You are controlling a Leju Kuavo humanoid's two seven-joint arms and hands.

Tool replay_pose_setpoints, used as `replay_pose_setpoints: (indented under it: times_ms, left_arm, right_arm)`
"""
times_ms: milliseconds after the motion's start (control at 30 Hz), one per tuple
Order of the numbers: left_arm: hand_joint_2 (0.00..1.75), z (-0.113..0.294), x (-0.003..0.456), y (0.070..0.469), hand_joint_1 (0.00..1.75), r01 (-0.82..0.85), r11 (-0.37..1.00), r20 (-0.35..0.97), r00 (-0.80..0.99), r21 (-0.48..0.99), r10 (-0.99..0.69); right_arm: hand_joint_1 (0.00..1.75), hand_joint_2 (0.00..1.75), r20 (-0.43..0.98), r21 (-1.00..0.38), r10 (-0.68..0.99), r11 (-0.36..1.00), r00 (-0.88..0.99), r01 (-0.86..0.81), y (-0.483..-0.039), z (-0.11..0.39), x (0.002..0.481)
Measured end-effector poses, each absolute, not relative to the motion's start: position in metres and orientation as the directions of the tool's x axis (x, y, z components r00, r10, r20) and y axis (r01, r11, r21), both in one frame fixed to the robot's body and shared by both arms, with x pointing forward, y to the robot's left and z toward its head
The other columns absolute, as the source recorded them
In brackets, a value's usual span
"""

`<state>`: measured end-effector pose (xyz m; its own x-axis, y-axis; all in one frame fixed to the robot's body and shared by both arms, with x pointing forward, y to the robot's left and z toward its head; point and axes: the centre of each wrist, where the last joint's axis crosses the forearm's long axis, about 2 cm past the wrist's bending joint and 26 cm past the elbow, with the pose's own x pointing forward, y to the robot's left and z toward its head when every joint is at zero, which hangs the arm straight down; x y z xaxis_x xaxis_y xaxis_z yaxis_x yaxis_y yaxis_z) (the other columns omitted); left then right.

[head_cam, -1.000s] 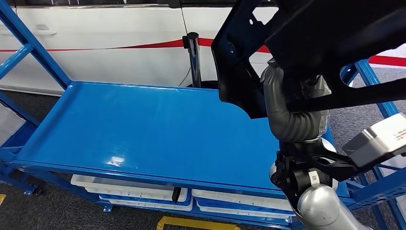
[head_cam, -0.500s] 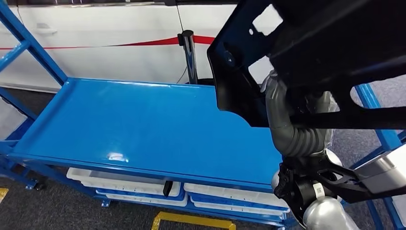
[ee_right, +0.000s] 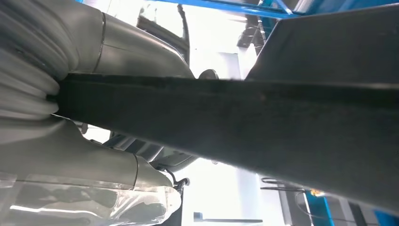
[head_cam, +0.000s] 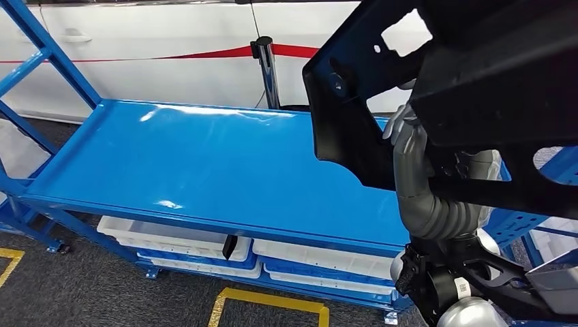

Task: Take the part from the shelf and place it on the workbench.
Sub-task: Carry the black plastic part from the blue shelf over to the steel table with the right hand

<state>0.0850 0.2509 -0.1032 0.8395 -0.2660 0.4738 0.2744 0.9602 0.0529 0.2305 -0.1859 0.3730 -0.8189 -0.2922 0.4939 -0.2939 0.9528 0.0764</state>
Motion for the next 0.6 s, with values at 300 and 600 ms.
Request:
replay_pose_setpoints:
  times_ms: [300, 600]
  left_arm:
    - [1.75, -0.103, 0.085, 0.249, 0.00, 0.309, 0.950, 0.475, 0.829, 0.051, -0.295]
    - [1.75, -0.102, 0.092, 0.252, 0.00, 0.319, 0.946, 0.486, 0.818, 0.062, -0.308]
  right_arm:
    - [1.75, 1.75, 0.490, 0.084, -0.275, 0.959, -0.827, -0.269, -0.191, 0.362, 0.220]
    - [1.75, 1.75, 0.486, 0.083, -0.273, 0.960, -0.831, -0.267, -0.192, 0.358, 0.215]
